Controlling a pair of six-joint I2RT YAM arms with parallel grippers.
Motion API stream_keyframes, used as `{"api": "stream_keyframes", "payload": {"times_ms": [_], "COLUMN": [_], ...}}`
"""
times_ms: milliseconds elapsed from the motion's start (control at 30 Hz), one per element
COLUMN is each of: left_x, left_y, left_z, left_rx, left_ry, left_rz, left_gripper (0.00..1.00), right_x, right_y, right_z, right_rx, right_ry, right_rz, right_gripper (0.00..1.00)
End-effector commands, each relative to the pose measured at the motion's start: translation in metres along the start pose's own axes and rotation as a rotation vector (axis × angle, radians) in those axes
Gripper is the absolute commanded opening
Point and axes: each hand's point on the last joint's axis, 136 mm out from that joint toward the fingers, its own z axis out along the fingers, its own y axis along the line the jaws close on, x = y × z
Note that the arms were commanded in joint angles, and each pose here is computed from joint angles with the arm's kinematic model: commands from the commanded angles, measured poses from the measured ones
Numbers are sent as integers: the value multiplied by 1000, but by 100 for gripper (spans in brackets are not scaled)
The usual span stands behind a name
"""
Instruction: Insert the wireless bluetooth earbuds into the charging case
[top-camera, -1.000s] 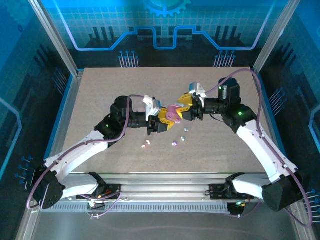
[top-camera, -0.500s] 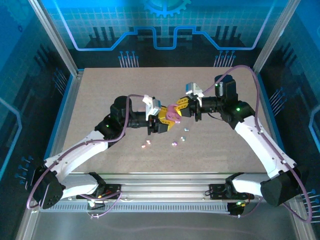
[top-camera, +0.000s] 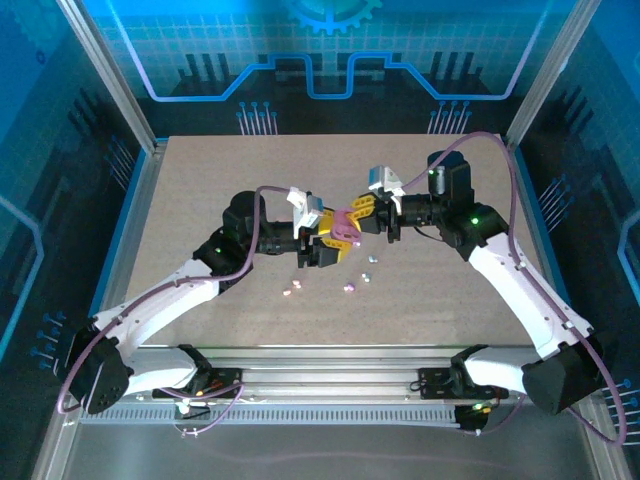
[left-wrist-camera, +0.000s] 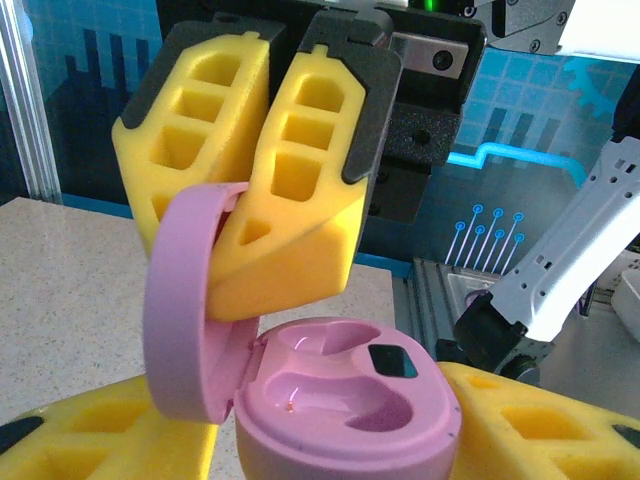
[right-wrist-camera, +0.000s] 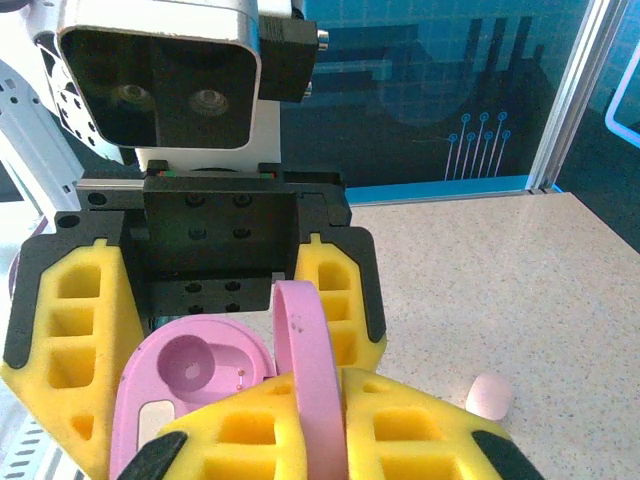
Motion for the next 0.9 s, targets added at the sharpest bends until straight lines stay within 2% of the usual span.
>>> {"api": "stream_keyframes", "payload": {"times_ms": [0,467,700,867], "left_x": [-8,-5,-7,-12], "left_y": [-7,-5,-6,-5], "left_z": [2,2,1,1], "left_rx": [34,19,17,14], "left_ry": [-11,5,6,-17], "left_rz": [26,36,49,50], "left_gripper": [57,57,49,48], "right_x": [-6,-7,-7,-5], "right_y": [7,5,4,5], "right_z": [0,0,0,0], "right_rx": [-5,8,18,11], "right_ry": [-18,-24,-25,-20], "right_rz": [-25,-32,-32,-34], "right_gripper": [13,13,15,16]}}
